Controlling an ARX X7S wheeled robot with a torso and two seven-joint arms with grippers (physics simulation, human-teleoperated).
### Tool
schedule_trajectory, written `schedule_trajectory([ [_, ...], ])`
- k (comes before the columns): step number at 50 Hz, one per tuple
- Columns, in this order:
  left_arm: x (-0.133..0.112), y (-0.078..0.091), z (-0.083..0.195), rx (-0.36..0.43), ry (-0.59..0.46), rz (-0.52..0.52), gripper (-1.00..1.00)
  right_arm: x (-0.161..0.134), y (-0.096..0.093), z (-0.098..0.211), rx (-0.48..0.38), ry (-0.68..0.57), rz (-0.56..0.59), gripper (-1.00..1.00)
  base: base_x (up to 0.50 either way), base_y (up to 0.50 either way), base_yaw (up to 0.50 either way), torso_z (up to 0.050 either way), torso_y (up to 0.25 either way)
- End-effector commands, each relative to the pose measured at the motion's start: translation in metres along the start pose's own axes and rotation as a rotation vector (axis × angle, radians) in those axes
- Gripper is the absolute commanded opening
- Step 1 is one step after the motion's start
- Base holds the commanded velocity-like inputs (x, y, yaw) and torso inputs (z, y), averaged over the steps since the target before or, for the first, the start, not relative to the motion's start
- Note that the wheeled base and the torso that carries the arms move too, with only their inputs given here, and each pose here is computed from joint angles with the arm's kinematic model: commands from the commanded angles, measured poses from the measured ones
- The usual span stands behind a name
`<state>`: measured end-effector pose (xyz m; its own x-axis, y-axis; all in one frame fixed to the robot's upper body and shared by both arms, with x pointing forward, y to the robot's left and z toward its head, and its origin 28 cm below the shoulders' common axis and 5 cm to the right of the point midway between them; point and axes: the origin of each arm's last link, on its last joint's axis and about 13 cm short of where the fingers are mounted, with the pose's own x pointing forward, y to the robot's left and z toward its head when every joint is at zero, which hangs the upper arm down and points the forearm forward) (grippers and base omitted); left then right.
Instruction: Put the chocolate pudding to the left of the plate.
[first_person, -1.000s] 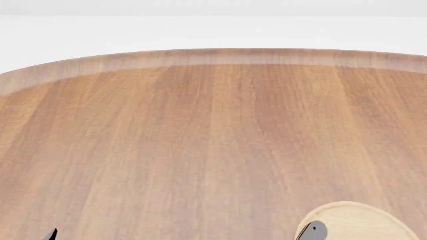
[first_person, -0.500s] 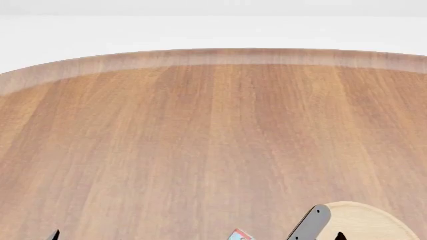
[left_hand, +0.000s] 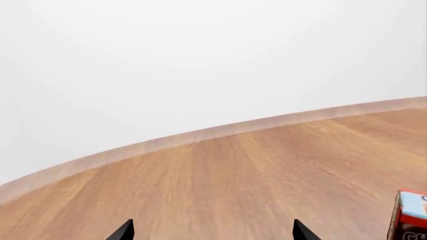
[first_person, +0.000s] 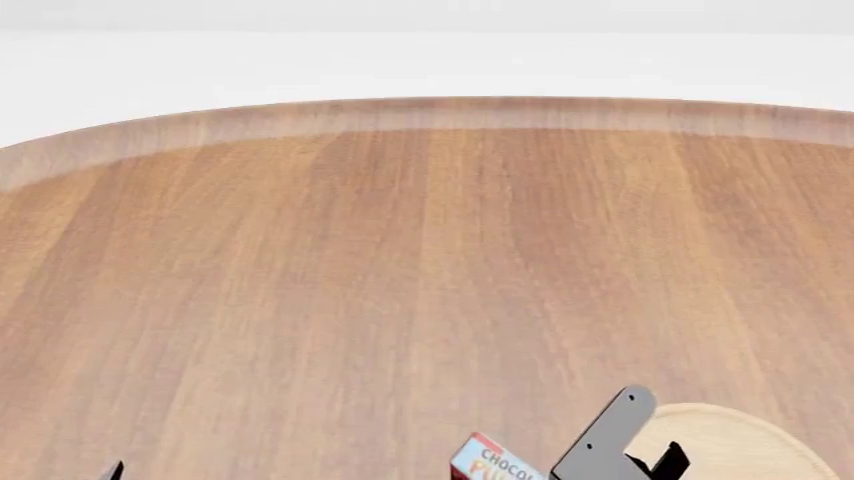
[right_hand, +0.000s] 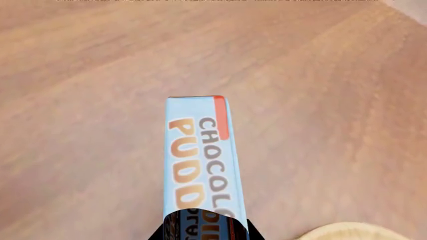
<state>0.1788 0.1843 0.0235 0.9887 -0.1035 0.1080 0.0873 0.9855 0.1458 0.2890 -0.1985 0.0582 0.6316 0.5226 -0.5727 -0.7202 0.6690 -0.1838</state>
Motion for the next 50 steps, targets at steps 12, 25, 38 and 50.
schedule_trajectory([
  [12, 0.0, 0.0, -0.001, 0.0, 0.0, -0.003, 1.0, 0.016, -0.011, -0.002, 0.001, 0.002, -0.007, -1.0, 0.0, 0.0, 0.0, 0.0, 0.0],
  [25, 0.0, 0.0, -0.002, 0.001, 0.0, -0.003, 1.0, 0.027, -0.01, -0.01, 0.026, 0.004, -0.001, -1.0, 0.0, 0.0, 0.0, 0.0, 0.0],
  [38, 0.0, -0.001, -0.002, 0.0, 0.0, -0.003, 1.0, 0.034, -0.008, -0.015, 0.052, -0.004, 0.011, -1.0, 0.0, 0.0, 0.0, 0.0, 0.001],
  [50, 0.0, -0.001, -0.002, 0.001, 0.0, -0.003, 1.0, 0.041, -0.007, -0.025, 0.071, 0.004, 0.015, -1.0, 0.0, 0.0, 0.0, 0.0, 0.0],
])
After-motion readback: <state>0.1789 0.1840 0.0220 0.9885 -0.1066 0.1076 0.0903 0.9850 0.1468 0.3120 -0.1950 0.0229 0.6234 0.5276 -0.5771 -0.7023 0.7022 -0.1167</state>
